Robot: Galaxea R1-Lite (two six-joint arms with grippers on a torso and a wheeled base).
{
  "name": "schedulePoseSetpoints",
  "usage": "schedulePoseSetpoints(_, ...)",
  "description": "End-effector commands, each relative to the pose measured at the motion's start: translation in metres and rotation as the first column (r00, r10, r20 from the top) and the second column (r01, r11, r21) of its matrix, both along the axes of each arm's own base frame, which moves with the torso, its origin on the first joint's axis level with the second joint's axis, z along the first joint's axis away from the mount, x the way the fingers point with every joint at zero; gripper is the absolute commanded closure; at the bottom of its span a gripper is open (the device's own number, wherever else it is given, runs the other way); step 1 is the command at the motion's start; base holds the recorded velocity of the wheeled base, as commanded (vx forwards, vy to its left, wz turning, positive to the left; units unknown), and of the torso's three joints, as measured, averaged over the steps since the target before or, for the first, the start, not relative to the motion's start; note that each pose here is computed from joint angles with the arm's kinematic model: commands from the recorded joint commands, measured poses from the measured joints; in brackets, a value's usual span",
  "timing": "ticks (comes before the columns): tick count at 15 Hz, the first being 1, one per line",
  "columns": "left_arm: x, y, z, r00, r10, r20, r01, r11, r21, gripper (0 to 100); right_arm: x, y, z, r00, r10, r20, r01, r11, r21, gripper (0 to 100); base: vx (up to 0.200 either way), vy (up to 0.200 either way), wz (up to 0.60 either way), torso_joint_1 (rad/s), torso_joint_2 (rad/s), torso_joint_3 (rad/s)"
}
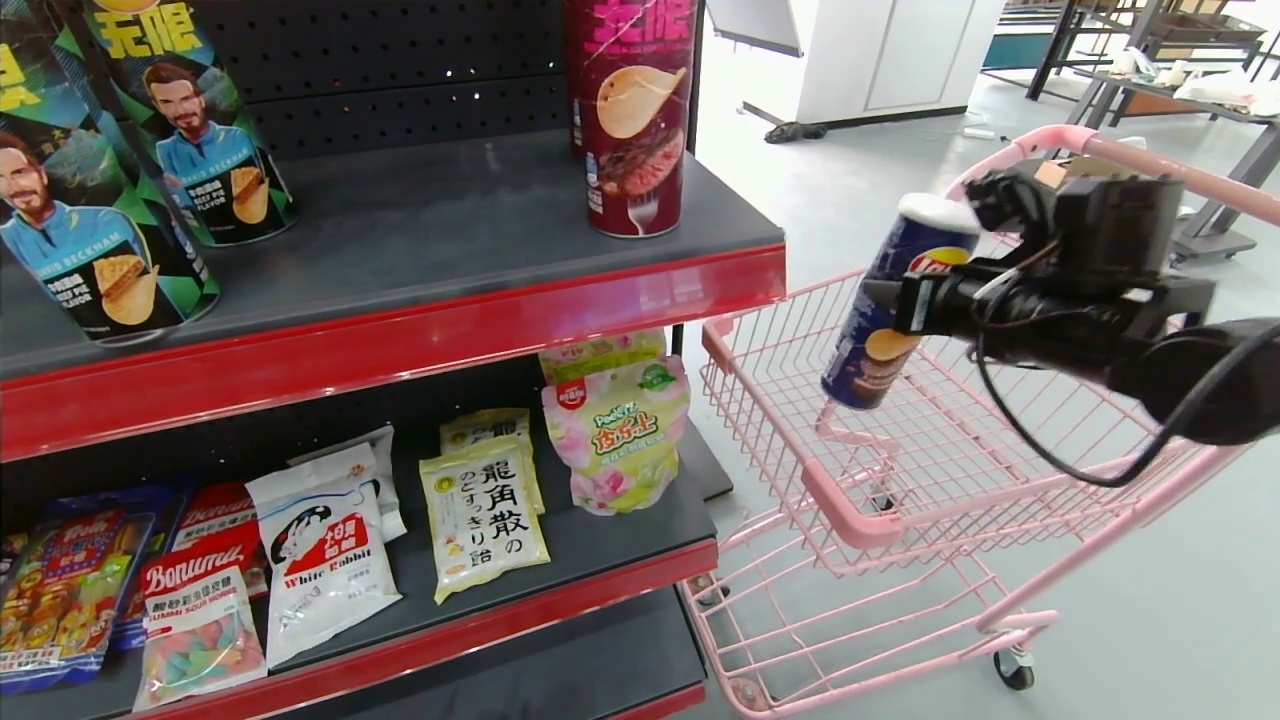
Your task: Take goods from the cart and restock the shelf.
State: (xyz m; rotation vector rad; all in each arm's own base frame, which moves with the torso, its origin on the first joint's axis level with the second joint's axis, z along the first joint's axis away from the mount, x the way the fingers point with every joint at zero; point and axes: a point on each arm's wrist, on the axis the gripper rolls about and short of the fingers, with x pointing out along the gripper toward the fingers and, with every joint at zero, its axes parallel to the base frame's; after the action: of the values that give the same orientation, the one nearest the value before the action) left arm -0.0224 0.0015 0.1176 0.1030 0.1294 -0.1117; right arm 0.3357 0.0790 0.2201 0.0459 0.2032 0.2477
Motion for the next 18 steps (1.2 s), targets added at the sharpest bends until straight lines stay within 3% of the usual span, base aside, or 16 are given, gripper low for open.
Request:
schedulePoseSetpoints(1,0.01,-0.001,0.021,0.999,-0.012,-0.039,0.013,0.999,0.03,0,-0.118,-0.02,0.096,0.992,0.027,0.121,-0.03,0.999,0.018,100,0.0,0.0,0.0,0.0,0.0,0.0)
schedulePoseSetpoints(3,0.014,-0.002,0.023,0.997,-0.04,-0.06,0.043,0.998,0.051,0,-0.175,-0.028,0.085,0.998,0.051,0.039,-0.049,0.997,-0.06,100,0.0,0.0,0.0,0.0,0.0,0.0)
schedulePoseSetpoints(5,0.014,-0.002,0.023,0.997,-0.049,-0.056,0.053,0.996,0.074,0,-0.204,-0.036,0.066,0.994,0.106,0.017,-0.104,0.988,-0.111,100,0.0,0.0,0.0,0.0,0.0,0.0)
schedulePoseSetpoints(8,0.015,-0.002,0.025,0.997,-0.055,-0.047,0.061,0.986,0.152,0,-0.229,-0.044,0.039,0.99,0.137,-0.032,-0.141,0.976,-0.168,100,0.0,0.0,0.0,0.0,0.0,0.0)
schedulePoseSetpoints(11,0.015,-0.002,0.026,0.998,-0.046,-0.04,0.052,0.984,0.168,0,-0.24,-0.048,0.027,0.99,0.139,-0.036,-0.144,0.961,-0.235,100,0.0,0.0,0.0,0.0,0.0,0.0)
schedulePoseSetpoints(18,0.013,-0.001,0.027,0.999,-0.04,-0.03,0.045,0.983,0.179,0,-0.248,-0.051,0.021,0.99,0.137,-0.031,-0.141,0.961,-0.237,100,-0.2,0.0,0.0,0.0,0.0,0.002)
